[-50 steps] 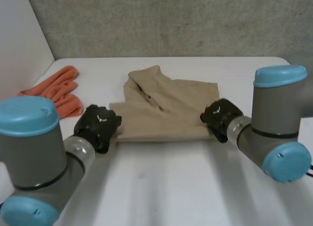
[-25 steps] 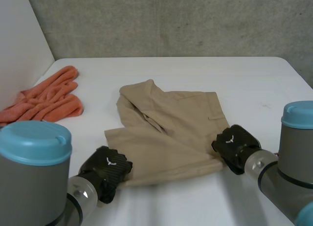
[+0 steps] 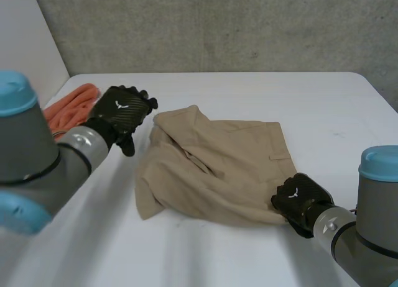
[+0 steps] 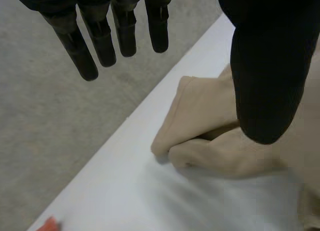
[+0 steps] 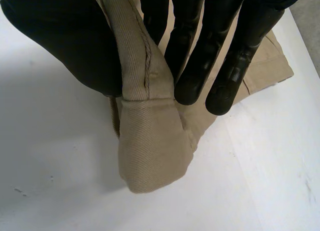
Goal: Fold the laundry.
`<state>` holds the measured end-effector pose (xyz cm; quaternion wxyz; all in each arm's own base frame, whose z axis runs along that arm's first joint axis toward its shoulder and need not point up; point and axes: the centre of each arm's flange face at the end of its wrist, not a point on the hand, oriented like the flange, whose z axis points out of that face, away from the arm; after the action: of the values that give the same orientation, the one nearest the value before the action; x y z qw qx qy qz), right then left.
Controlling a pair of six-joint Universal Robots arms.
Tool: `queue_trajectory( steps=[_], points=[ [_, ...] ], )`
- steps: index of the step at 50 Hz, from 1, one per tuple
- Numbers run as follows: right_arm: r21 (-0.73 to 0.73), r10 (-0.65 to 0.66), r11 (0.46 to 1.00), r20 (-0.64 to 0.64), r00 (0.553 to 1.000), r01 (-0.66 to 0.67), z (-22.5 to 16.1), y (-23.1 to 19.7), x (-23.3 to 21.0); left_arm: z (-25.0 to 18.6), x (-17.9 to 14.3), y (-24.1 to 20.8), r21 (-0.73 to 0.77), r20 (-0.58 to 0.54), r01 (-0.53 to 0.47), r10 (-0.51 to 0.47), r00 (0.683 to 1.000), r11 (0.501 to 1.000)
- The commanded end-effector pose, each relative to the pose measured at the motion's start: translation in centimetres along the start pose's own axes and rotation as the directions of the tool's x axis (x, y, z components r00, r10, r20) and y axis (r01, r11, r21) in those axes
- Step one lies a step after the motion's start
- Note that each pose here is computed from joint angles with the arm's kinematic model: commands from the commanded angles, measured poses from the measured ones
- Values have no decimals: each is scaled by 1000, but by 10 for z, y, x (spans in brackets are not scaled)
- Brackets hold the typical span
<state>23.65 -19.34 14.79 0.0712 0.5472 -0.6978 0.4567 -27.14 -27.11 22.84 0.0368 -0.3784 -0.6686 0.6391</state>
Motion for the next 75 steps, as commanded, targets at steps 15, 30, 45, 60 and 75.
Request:
queue_trajectory(
  steps=[15, 30, 45, 60, 75],
  points=[
    [1, 1, 1000, -3, 1000, -1, 0, 6, -7, 84, 9, 75, 18, -182, 38, -34, 983, 999],
    [1, 2, 1000, -5, 1000, -2, 1, 7, -8, 100, 21, 93, 20, -217, 40, -34, 976, 999],
    [-1, 2, 1000, -2, 1000, -2, 1, 8, -9, 101, 10, 99, -38, -104, -11, 7, 995, 999],
    [0, 1, 1000, -2, 1000, -1, 1, 8, -9, 65, 26, 87, -165, 8, -102, 105, 994, 981],
    [-5, 2, 1000, 4, 1000, -2, 1, 9, -11, 66, 21, 64, -89, 117, -111, 121, 986, 990]
  ],
)
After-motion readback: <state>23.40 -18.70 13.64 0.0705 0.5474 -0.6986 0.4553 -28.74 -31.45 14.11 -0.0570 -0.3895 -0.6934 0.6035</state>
